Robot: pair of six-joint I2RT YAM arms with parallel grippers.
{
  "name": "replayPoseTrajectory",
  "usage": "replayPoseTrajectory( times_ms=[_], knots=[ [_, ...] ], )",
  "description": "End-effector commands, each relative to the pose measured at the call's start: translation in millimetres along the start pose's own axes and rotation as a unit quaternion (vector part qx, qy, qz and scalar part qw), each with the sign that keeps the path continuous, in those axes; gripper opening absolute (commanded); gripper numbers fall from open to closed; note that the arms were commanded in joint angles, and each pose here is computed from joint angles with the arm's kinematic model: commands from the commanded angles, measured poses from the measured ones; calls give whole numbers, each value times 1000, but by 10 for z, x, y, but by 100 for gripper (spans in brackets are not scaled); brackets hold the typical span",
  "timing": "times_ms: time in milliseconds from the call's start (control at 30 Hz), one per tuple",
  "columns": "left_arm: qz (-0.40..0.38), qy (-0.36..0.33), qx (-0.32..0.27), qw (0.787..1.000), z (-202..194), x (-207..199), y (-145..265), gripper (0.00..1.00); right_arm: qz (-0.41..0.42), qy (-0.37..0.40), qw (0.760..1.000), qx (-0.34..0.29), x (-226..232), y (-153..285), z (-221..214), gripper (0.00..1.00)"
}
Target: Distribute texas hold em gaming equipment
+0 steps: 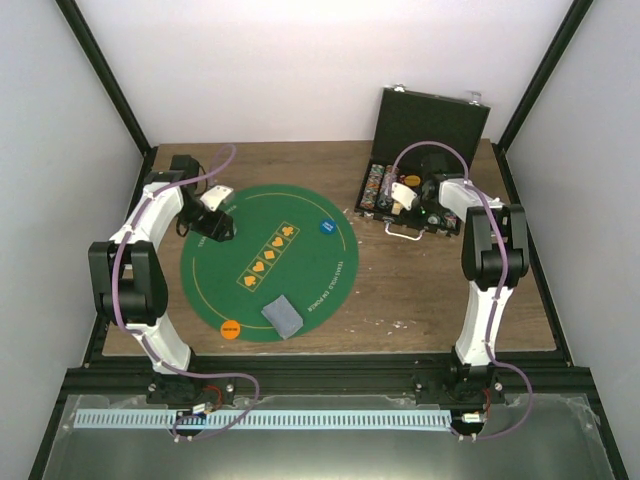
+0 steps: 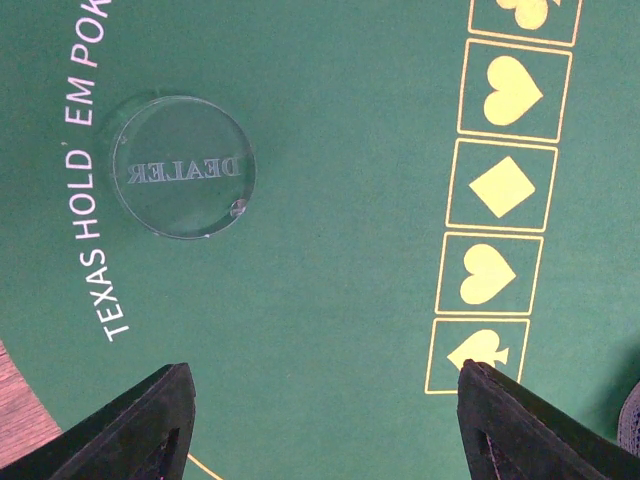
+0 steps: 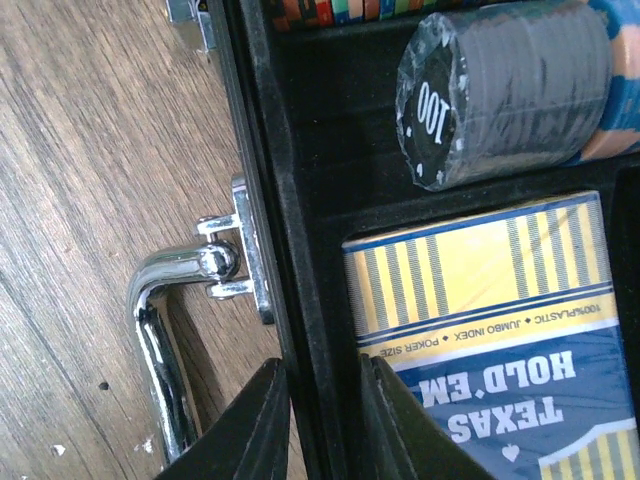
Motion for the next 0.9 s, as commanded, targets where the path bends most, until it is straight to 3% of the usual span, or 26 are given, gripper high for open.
replayPoseTrajectory(
  times_ms=[0, 167, 467, 600, 867],
  knots=[
    [6, -7, -12, 1000, 22, 0, 94, 73, 38, -67, 996, 53, 255, -236, -371, 18],
    [7, -10, -22, 1000, 76, 11, 148, 73, 41, -122, 991, 30, 423, -89, -285, 11],
    [5, -11, -36, 999, 118, 119, 233, 73, 50, -217, 972, 76, 732, -91, -502, 1],
    [10, -8, -40, 999, 126, 187, 285, 73, 50, -258, 960, 95, 832, -148, -515, 1],
    [7, -3, -43, 999, 132, 198, 304, 73, 48, -365, 927, 70, 782, -186, -368, 1]
  ],
)
Point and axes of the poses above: each gripper's point midway between its finger pads, its own y axis back along the fingers, its own x axis along the line the jaws close on, z = x × y, the point moved 1 cm from there along y, back along the fingers, and after that the axes turned 11 degrees about -y, right-handed, at the moved point
